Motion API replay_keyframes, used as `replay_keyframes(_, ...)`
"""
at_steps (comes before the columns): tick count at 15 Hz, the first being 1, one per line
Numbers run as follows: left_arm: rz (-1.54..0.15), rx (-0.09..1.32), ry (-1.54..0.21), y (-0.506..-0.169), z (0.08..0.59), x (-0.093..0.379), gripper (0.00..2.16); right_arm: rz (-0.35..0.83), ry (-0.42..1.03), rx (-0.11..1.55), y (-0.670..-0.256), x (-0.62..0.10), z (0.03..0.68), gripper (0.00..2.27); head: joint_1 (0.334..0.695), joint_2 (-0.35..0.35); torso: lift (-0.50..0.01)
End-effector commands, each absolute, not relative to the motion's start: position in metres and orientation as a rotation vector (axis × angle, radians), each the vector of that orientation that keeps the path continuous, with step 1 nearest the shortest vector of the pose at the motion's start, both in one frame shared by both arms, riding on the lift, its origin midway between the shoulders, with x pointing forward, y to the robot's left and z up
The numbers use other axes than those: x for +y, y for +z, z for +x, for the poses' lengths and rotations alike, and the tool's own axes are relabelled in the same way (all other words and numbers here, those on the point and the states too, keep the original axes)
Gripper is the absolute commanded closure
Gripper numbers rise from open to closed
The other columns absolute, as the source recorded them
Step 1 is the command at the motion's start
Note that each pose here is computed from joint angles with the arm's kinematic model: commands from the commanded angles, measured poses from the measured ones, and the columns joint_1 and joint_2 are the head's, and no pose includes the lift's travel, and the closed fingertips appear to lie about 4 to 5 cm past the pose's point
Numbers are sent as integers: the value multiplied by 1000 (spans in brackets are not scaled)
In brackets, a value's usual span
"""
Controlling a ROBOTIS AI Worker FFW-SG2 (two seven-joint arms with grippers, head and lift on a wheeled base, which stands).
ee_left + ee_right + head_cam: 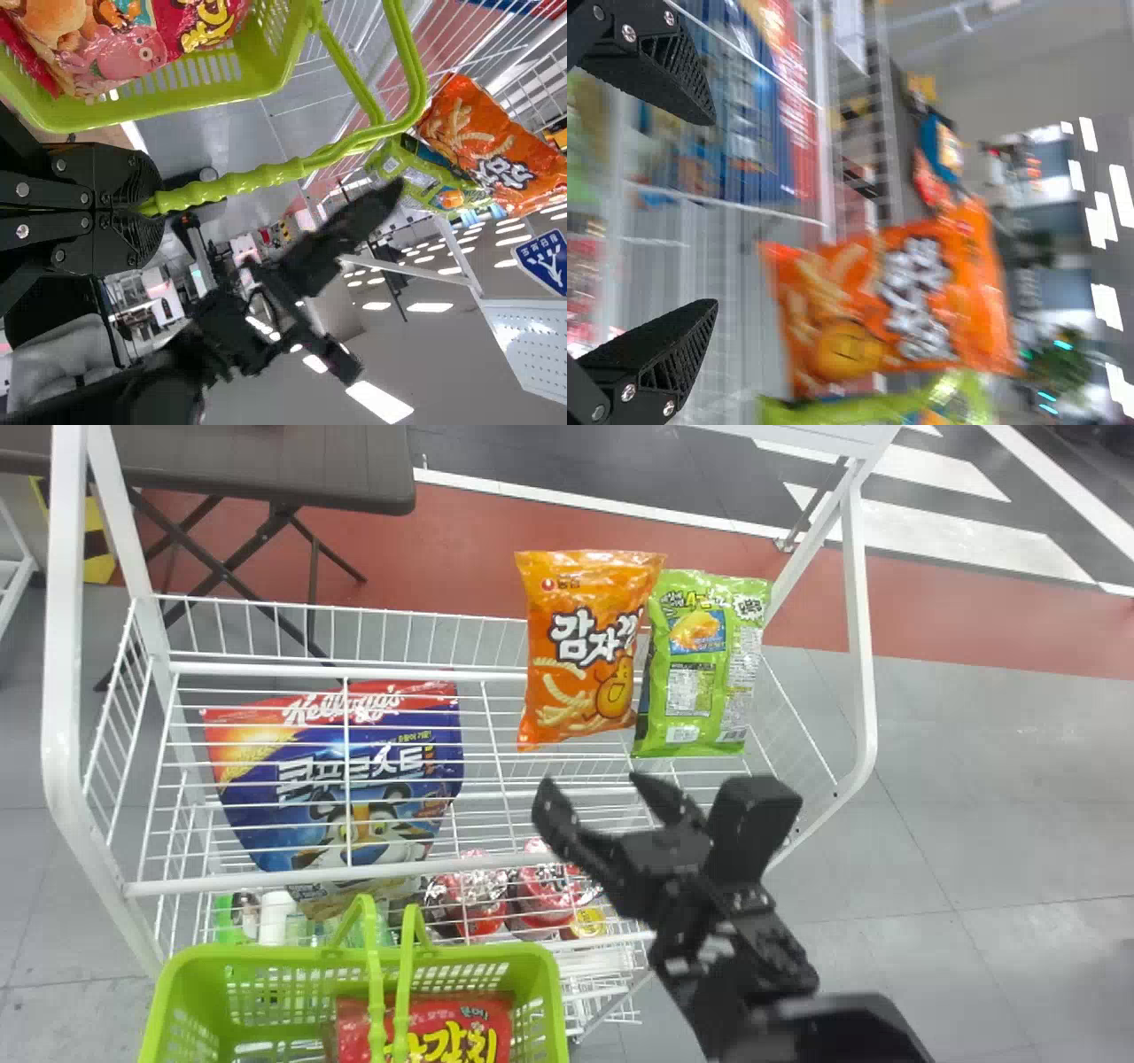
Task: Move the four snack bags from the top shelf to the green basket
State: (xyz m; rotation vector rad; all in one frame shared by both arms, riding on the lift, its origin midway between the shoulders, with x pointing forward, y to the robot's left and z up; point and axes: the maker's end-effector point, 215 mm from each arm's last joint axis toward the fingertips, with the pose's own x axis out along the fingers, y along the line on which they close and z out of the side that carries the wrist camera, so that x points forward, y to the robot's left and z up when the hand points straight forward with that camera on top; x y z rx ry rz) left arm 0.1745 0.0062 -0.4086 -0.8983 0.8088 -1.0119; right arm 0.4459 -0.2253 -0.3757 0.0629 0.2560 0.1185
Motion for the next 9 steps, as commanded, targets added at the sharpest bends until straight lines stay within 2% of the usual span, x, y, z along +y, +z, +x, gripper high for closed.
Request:
replay_keyframes(1, -894, 811, -1014, -409, 174, 7, 1160, 12, 83, 216, -370, -239, 491, 80, 695, -350, 0)
replay_keyframes(6, -885, 810, -1005, -411, 178, 8, 1160, -31, 32, 217, -376, -271, 559, 80, 695, -350, 0)
replay_keyframes(8, -878, 808, -1002, -411, 181, 9, 1160, -20, 71, 224, -378, -272, 581, 100, 695, -350, 0)
replay_keyframes(9, -876, 807, -998, -412, 183, 10, 1160, -13, 111, 226, -377, -266, 589, 313, 695, -350, 0)
